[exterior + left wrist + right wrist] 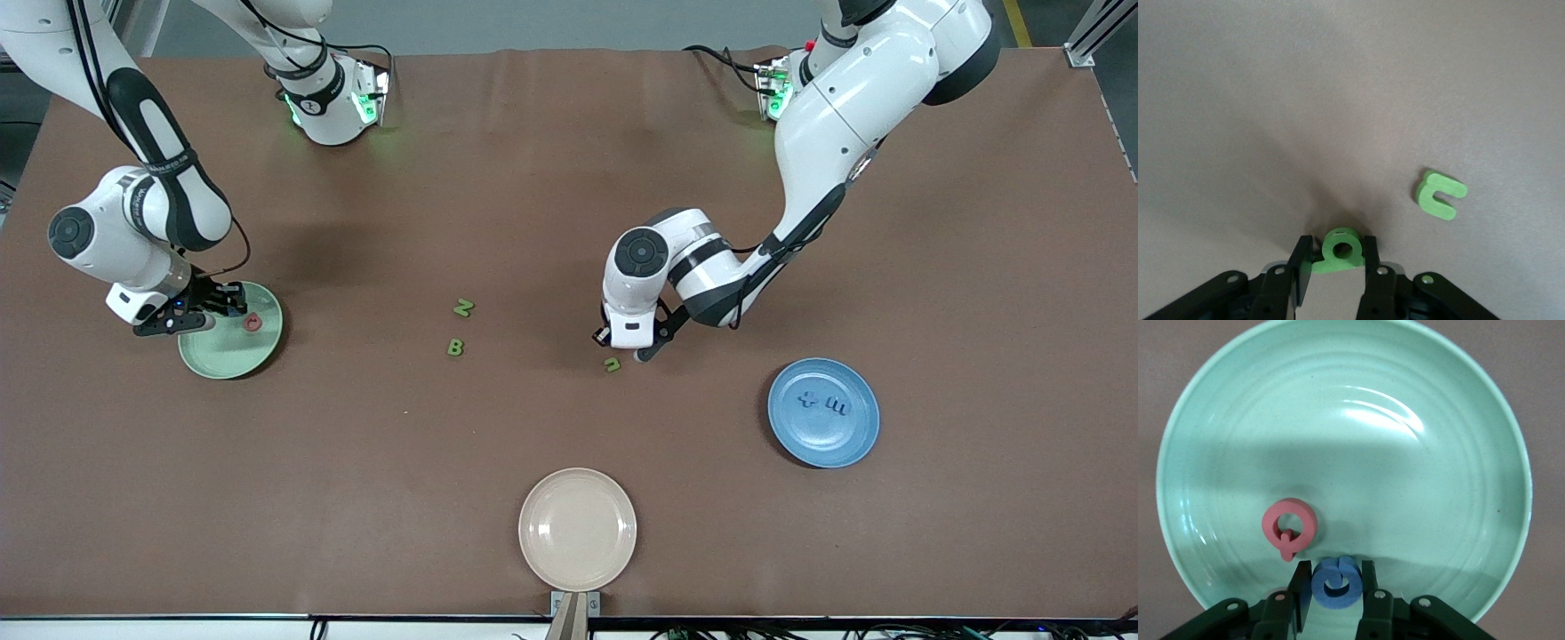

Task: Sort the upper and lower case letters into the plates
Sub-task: 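Place the C on the green plate while the left gripper moves the 9, then grasp the green u with the left gripper while the right gripper grasps the Z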

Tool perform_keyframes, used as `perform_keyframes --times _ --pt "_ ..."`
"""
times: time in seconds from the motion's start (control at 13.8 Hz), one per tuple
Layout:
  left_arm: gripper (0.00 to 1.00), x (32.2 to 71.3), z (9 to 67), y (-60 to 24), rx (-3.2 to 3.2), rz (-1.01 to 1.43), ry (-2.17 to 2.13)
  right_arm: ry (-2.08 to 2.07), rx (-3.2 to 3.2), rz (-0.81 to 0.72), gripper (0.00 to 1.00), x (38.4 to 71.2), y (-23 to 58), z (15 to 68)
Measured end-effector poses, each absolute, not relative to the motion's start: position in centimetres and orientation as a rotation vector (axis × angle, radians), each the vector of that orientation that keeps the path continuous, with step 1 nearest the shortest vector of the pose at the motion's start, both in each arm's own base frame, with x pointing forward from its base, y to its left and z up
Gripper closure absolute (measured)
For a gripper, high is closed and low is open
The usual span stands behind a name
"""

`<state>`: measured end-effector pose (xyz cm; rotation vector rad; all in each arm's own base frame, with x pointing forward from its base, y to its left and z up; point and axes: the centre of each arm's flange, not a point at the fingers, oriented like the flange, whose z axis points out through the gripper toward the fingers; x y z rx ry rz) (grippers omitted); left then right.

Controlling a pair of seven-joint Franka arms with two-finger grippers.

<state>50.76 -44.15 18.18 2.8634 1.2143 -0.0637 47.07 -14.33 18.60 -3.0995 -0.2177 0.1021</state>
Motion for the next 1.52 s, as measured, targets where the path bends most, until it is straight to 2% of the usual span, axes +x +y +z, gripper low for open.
perform_keyframes --times 0.29,0.36,0.65,0.8,1.16,1.52 --pt "0.65 54.4 23.2 -42.5 2.82 0.054 1.196 -0.215 -3.1 0.102 0.66 47.1 -14.4 18.6" --pt "0.65 55.3 24.6 -41.2 2.843 0.086 1.173 -0.215 -3.1 0.102 0.61 47.1 -14.4 18.6" --pt "0.65 59.6 27.0 -33.3 3.002 0.131 1.022 -0.227 -3.088 0.126 0.23 47.2 -14.1 19.1" --pt "0.65 61.6 26.9 -29.3 3.042 0.124 0.935 -0.244 -3.07 0.172 0.03 47.9 -12.5 21.1" --pt "0.65 63.9 25.6 -21.2 3.112 0.075 0.809 -0.061 -3.098 0.229 0.01 49.3 -0.9 29.5" --pt "0.65 64.8 24.4 -15.7 3.136 0.028 0.78 0.229 -3.133 0.177 0.0 48.0 12.7 30.3"
